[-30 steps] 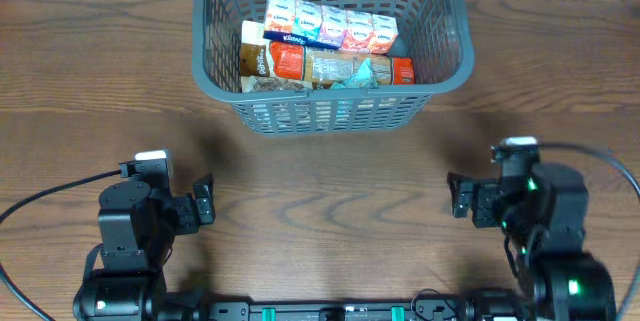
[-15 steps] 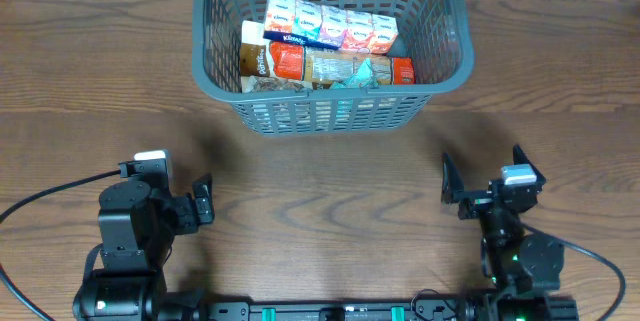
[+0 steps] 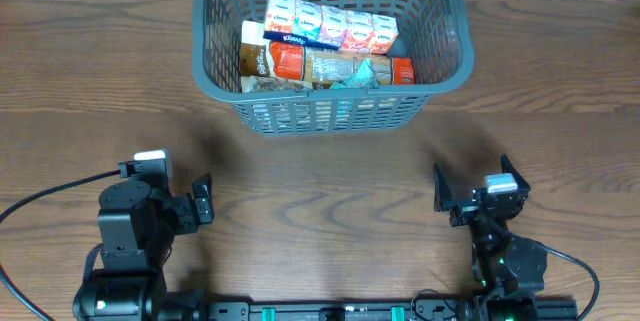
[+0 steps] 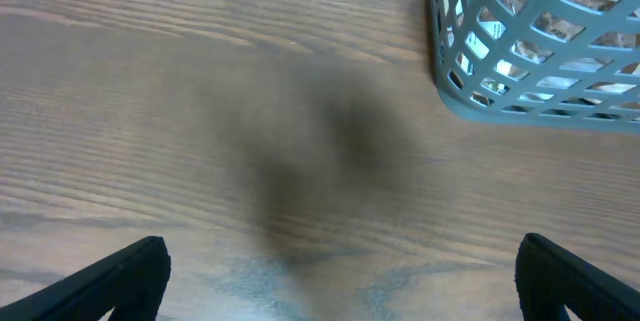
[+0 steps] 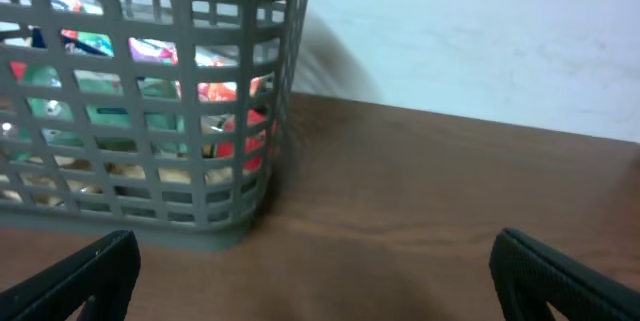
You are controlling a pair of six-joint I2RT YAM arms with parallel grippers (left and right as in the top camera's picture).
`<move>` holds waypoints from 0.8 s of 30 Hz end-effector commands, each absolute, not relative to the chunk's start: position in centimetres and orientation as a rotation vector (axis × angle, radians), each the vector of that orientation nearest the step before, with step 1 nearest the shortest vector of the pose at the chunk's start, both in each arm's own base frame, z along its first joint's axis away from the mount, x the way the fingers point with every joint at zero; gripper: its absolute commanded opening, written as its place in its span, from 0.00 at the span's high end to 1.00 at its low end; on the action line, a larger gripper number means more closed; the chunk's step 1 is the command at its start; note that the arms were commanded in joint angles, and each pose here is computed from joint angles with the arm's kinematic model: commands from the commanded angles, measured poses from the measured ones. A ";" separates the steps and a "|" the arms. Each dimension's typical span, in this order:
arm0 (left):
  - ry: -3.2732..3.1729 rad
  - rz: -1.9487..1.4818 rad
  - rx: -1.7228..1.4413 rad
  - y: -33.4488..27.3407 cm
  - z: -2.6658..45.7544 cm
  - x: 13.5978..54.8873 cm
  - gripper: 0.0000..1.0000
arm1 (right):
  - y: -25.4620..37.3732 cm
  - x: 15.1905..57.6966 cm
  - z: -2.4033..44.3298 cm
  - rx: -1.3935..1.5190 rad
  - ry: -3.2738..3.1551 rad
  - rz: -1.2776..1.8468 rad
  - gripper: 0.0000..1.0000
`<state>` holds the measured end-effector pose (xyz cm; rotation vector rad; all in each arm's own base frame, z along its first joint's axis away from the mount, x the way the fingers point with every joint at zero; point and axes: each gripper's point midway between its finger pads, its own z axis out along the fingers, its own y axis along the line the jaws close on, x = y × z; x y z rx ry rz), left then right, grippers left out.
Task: Pack container
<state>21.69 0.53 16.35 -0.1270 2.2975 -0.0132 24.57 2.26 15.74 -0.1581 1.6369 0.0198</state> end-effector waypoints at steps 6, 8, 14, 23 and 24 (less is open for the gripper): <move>2.291 -0.012 -0.149 0.7 16.5 21.7 0.02 | 3.2 24.4 15.8 -0.185 1.631 0.052 0.01; 2.291 -0.012 -0.149 0.7 16.5 21.7 0.01 | 3.2 24.4 15.8 -0.185 1.631 0.053 0.01; 2.291 -0.012 -0.150 0.7 16.5 21.7 0.02 | 2.9 24.4 15.8 -0.176 1.632 0.043 0.01; 2.291 -0.012 -0.150 0.7 16.5 21.7 0.01 | 2.7 24.5 15.8 -0.170 1.632 0.037 0.01; 2.291 -0.012 -0.149 0.7 16.5 21.7 0.01 | 2.7 24.5 15.8 -0.170 1.632 0.037 0.01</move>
